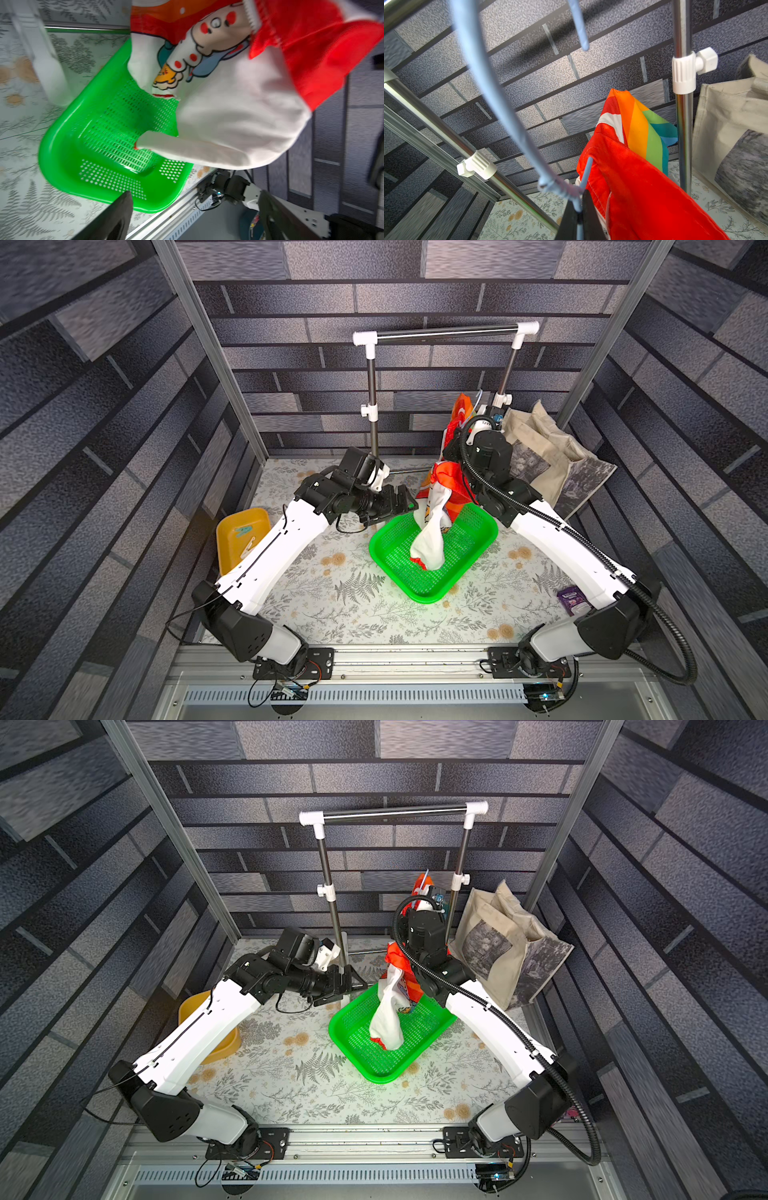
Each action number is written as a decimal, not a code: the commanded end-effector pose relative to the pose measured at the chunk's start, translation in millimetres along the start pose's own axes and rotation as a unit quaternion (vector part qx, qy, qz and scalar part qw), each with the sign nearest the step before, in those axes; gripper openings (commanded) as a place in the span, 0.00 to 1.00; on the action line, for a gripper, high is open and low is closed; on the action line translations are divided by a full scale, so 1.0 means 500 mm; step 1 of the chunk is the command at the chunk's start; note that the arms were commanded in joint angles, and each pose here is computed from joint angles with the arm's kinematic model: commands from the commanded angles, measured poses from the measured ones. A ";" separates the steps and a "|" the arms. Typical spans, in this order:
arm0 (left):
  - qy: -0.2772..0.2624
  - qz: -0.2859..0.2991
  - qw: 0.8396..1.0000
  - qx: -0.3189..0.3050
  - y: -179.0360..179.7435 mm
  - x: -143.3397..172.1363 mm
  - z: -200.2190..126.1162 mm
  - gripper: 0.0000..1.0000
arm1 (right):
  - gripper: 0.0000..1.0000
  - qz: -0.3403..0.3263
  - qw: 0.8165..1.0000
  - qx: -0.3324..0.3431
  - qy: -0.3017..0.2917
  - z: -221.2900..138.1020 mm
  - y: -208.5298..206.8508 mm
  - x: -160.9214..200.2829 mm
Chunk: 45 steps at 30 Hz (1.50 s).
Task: Remove the clothespins securing jackets to the hanger
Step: Remove the jacket from the hanger.
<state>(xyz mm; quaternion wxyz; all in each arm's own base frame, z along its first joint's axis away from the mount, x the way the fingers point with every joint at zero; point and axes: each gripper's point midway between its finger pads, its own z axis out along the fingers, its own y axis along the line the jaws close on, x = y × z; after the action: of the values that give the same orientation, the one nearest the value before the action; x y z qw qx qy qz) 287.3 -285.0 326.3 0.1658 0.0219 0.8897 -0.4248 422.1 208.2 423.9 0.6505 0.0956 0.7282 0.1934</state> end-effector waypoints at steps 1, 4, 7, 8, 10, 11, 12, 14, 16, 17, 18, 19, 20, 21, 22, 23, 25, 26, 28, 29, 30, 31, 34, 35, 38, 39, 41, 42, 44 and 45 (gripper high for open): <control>-0.014 -0.062 0.991 0.116 -0.084 -0.066 -0.006 1.00 | 0.00 0.031 0.997 -0.044 -0.048 -0.030 0.031 -0.059; -0.003 -0.129 0.978 0.163 -0.089 -0.095 0.007 1.00 | 0.00 0.027 0.996 -0.068 -0.046 -0.033 0.043 -0.048; 0.018 -0.177 0.972 0.155 -0.064 -0.104 0.026 1.00 | 0.00 0.031 0.995 -0.083 -0.054 -0.038 0.044 -0.039; 0.024 -0.187 0.969 0.159 -0.065 -0.106 0.032 0.99 | 0.00 0.029 0.994 -0.089 -0.054 -0.040 0.048 -0.036; 0.032 -0.204 0.964 0.170 -0.067 -0.115 0.039 0.98 | 0.00 0.025 0.994 -0.092 -0.053 -0.042 0.048 -0.029; 0.038 -0.211 0.962 0.170 -0.067 -0.116 0.044 0.96 | 0.00 0.024 0.994 -0.094 -0.054 -0.043 0.049 -0.026; 0.048 -0.221 0.960 0.166 -0.064 -0.113 0.051 0.94 | 0.00 0.024 0.994 -0.096 -0.055 -0.044 0.049 -0.023; 0.064 -0.237 0.955 0.169 -0.065 -0.110 0.061 0.89 | 0.00 0.024 0.993 -0.098 -0.054 -0.045 0.049 -0.017; 0.071 -0.247 0.951 0.173 -0.067 -0.112 0.066 0.87 | 0.00 0.021 0.993 -0.101 -0.051 -0.044 0.052 -0.011; 0.082 -0.250 0.948 0.177 -0.072 -0.108 0.067 0.85 | 0.00 0.020 0.993 -0.102 -0.050 -0.042 0.055 -0.007; 0.091 -0.253 0.947 0.176 -0.072 -0.103 0.068 0.83 | 0.00 0.019 0.993 -0.104 -0.049 -0.040 0.058 -0.004; 0.097 -0.256 0.946 0.175 -0.073 -0.101 0.071 0.82 | 0.00 0.018 0.993 -0.105 -0.048 -0.038 0.061 -0.001; 0.101 -0.260 0.944 0.176 -0.074 -0.099 0.074 0.81 | 0.00 0.016 0.993 -0.109 -0.046 -0.037 0.065 0.003; 0.104 -0.263 0.943 0.178 -0.077 -0.100 0.076 0.79 | 0.00 0.015 0.993 -0.111 -0.044 -0.035 0.070 0.006; 0.105 -0.264 0.942 0.180 -0.080 -0.102 0.077 0.78 | 0.00 0.013 0.993 -0.112 -0.042 -0.035 0.072 0.011; 0.106 -0.265 0.941 0.179 -0.081 -0.103 0.077 0.78 | 0.00 0.014 0.992 -0.114 -0.042 -0.034 0.076 0.015; 0.108 -0.268 0.941 0.174 -0.080 -0.103 0.080 0.76 | 0.00 0.008 0.992 -0.116 -0.040 -0.036 0.082 0.022; 0.109 -0.270 0.941 0.173 -0.080 -0.104 0.084 0.75 | 0.00 0.005 0.992 -0.118 -0.039 -0.036 0.086 0.026; 0.114 -0.269 0.941 0.174 -0.086 -0.104 0.091 0.74 | 0.00 0.000 0.992 -0.121 -0.036 -0.038 0.093 0.034; 0.117 -0.267 0.941 0.173 -0.089 -0.104 0.094 0.73 | 0.00 0.000 0.992 -0.122 -0.035 -0.038 0.096 0.036; 0.121 -0.268 0.941 0.170 -0.089 -0.101 0.099 0.70 | 0.00 0.002 0.992 -0.122 -0.034 -0.039 0.096 0.038; 0.123 -0.268 0.941 0.167 -0.088 -0.098 0.102 0.66 | 0.00 0.002 0.992 -0.122 -0.034 -0.038 0.097 0.041; 0.127 -0.269 0.942 0.154 -0.079 -0.089 0.106 0.45 | 0.00 0.004 0.993 -0.116 -0.036 -0.038 0.093 0.040; 0.125 -0.265 0.944 0.149 -0.075 -0.086 0.104 0.40 | 0.00 0.004 0.993 -0.113 -0.037 -0.038 0.091 0.040; 0.123 -0.257 0.948 0.140 -0.070 -0.078 0.095 0.29 | 0.00 -0.003 0.994 -0.103 -0.036 -0.035 0.085 0.041; 0.120 -0.253 0.950 0.138 -0.070 -0.077 0.091 0.21 | 0.00 -0.006 0.994 -0.100 -0.035 -0.033 0.084 0.042; 0.114 -0.247 0.953 0.135 -0.068 -0.076 0.085 0.06 | 0.00 -0.007 0.995 -0.094 -0.032 -0.029 0.080 0.047; 0.113 -0.241 0.955 0.134 -0.069 -0.073 0.080 0.00 | 0.00 -0.008 0.995 -0.090 -0.030 -0.027 0.078 0.050; 0.108 -0.219 0.961 0.128 -0.071 -0.069 0.071 0.00 | 0.00 -0.011 0.997 -0.078 -0.028 -0.022 0.071 0.055; 0.102 -0.200 0.968 0.113 -0.066 -0.063 0.067 0.00 | 0.00 -0.012 0.997 -0.070 -0.028 -0.018 0.066 0.059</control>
<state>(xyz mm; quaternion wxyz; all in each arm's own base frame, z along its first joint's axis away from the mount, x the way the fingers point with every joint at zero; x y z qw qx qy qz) 335.2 -338.5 320.9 -0.0601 -0.1358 0.8199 -0.5529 402.3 252.7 394.0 0.6543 0.0272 0.7166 0.2402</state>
